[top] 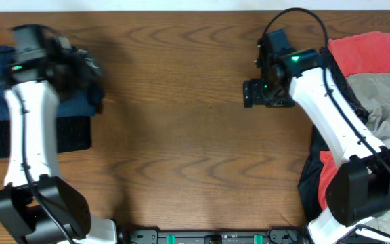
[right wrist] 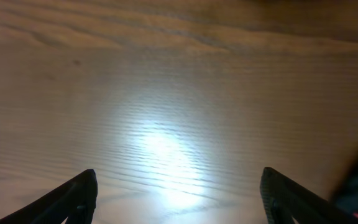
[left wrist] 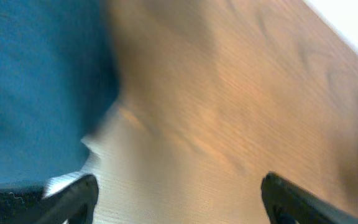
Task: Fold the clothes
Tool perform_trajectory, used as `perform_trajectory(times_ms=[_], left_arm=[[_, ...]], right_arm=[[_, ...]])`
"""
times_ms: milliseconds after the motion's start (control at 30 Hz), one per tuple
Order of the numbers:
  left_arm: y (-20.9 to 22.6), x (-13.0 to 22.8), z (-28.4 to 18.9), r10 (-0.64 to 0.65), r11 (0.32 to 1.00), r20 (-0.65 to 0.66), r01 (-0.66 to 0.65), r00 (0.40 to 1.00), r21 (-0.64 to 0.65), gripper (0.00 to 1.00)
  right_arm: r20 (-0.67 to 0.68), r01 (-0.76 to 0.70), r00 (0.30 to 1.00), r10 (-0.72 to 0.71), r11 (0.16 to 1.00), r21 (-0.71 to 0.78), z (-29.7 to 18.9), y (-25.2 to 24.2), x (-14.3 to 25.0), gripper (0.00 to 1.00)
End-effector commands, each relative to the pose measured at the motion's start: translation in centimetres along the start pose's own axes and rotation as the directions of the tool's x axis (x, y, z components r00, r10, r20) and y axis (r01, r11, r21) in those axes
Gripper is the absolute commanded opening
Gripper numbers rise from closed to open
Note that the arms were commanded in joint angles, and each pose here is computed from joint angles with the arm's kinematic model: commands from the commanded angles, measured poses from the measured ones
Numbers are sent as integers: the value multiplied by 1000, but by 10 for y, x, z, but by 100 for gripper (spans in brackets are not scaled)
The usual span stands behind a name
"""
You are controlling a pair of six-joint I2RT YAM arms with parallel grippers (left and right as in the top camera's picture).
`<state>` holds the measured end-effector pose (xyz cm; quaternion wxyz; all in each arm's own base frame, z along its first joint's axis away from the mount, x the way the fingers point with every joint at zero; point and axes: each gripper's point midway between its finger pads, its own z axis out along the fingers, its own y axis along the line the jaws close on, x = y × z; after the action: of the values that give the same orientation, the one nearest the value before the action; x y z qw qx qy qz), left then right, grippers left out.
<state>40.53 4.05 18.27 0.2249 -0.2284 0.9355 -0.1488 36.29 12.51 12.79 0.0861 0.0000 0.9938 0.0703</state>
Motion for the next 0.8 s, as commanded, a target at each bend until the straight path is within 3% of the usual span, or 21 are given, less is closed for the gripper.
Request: perform_trajectory(times_ms=[0, 167, 300, 433, 567, 767], left_arm=[[-33, 40, 8, 180, 984, -118, -177, 977, 39, 88], [-35, 103, 4, 263, 955, -327, -293, 908, -47, 100], [-12, 134, -11, 247, 921, -461, -355, 852, -162, 98], [-3, 153, -29, 212, 916, -534, -357, 819, -183, 98], [0, 161, -46, 224, 917, -512, -357, 829, -178, 98], [2, 172, -74, 303, 925, -315, -358, 899, -131, 98]], right_arm=[[-34, -66, 997, 63, 991, -114, -3, 0, -1, 83], [-90, -124, 989, 116, 989, -84, -6, -33, 7, 86], [-145, -166, 978, 149, 980, -108, -11, -50, 17, 88], [-187, -197, 966, 176, 975, -100, -19, -64, 29, 88], [-143, -188, 973, 181, 982, -36, -34, -77, 34, 87], [86, -147, 985, 150, 988, -44, -75, -78, 37, 91]])
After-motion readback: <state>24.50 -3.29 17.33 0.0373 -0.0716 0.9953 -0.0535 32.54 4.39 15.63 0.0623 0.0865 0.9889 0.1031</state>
